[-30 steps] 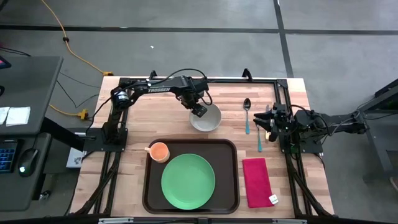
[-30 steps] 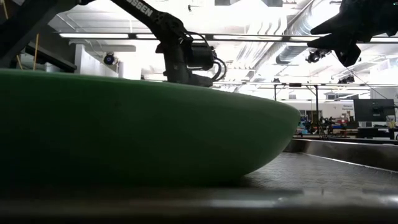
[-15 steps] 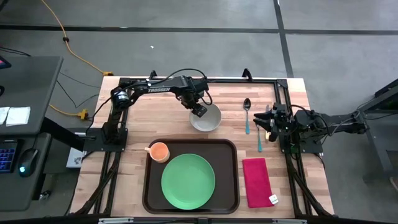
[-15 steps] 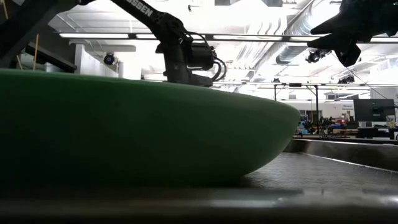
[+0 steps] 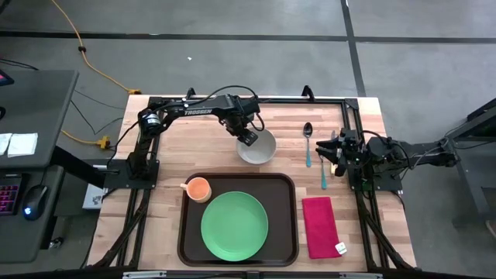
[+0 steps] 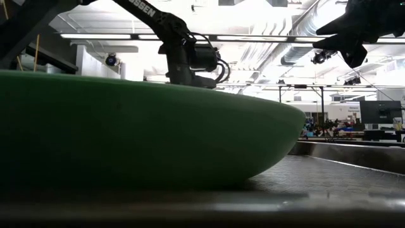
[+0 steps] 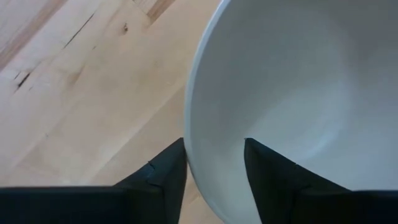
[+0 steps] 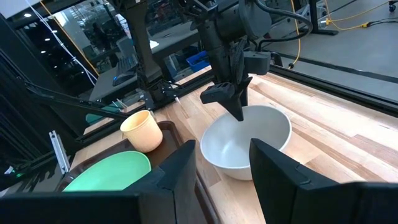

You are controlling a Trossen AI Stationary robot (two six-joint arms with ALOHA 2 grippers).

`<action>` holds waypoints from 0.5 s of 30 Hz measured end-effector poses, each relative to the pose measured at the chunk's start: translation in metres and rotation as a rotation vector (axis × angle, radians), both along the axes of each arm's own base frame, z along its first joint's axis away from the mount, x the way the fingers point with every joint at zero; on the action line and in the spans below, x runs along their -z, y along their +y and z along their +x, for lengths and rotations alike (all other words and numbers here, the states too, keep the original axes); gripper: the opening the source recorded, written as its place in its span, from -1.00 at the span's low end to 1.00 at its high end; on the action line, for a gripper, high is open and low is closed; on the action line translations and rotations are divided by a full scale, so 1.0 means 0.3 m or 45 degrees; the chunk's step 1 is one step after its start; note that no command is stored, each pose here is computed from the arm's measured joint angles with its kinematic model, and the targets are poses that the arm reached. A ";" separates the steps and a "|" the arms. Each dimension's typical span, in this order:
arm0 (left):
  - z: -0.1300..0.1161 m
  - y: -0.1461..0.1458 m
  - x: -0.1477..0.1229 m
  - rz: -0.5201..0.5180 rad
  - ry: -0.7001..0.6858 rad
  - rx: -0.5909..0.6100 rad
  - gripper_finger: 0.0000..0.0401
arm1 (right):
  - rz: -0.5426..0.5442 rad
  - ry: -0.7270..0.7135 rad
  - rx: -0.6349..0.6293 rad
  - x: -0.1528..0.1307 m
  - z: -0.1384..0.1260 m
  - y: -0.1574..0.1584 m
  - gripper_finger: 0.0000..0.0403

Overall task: Set up tray
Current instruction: Stack the white bowl on top of the green plate on the brown tray

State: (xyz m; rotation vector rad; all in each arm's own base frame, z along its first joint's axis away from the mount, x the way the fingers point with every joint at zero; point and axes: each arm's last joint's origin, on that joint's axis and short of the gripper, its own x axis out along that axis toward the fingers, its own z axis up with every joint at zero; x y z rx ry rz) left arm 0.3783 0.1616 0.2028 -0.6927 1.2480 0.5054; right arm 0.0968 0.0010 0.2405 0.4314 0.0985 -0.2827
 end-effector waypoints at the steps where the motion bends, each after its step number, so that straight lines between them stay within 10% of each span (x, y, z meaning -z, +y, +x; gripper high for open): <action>1: 0.000 0.000 0.000 0.001 0.000 0.000 -0.13 | 0.000 0.000 0.000 0.000 0.000 0.000 -0.36; 15: 0.000 0.000 0.000 0.001 -0.002 -0.001 -0.76 | 0.003 0.000 -0.009 0.000 0.000 0.001 -0.36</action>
